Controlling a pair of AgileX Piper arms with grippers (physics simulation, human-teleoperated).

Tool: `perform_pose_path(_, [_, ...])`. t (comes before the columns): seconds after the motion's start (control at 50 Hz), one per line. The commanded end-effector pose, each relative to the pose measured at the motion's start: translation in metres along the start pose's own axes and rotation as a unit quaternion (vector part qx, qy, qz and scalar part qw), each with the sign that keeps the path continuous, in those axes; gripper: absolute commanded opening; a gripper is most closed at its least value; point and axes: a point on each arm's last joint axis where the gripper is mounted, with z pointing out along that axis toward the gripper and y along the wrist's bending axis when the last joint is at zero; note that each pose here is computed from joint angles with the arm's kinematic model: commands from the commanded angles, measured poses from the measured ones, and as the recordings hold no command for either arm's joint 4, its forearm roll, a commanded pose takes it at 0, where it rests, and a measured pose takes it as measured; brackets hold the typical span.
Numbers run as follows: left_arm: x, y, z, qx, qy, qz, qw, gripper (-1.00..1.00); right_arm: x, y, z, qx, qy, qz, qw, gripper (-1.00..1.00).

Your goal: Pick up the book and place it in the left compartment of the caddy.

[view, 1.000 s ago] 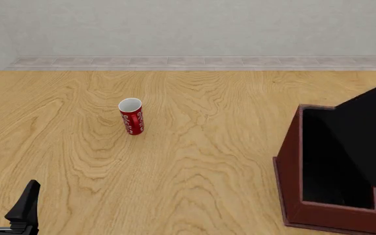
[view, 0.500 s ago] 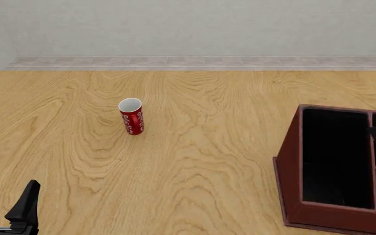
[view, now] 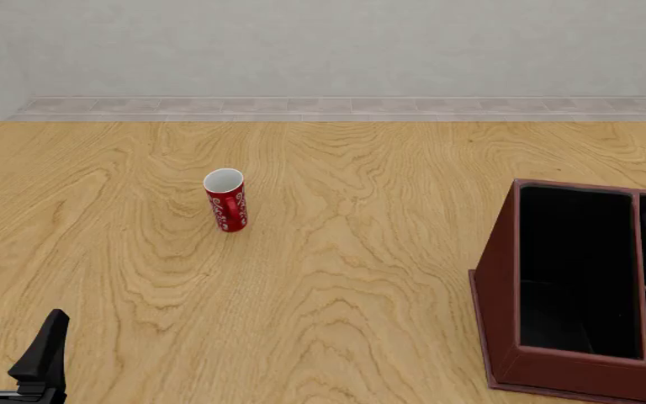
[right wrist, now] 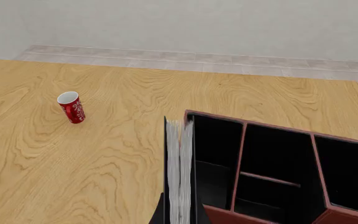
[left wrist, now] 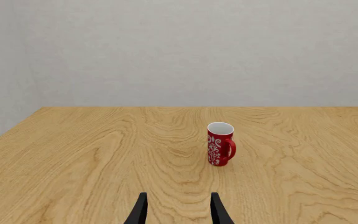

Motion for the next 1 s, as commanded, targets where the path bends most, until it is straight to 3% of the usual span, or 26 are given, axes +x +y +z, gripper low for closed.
perform_pose_path(0.02, [0.0,0.0,0.0,0.0,0.0,0.0,1.0,1.0,0.004,0.001,0.014,0.014,-0.001,0.021,0.9997,-1.0])
perform_pose_path(0.6, [0.0,0.0,0.0,0.0,0.0,0.0,1.0,1.0,0.012,0.003,0.027,0.07,-0.016,0.061,0.9955,-1.0])
perform_pose_path(1.0, [0.0,0.0,0.0,0.0,0.0,0.0,1.0,1.0,0.031,0.0,0.049,0.074,0.0,0.066,0.9951,-1.0])
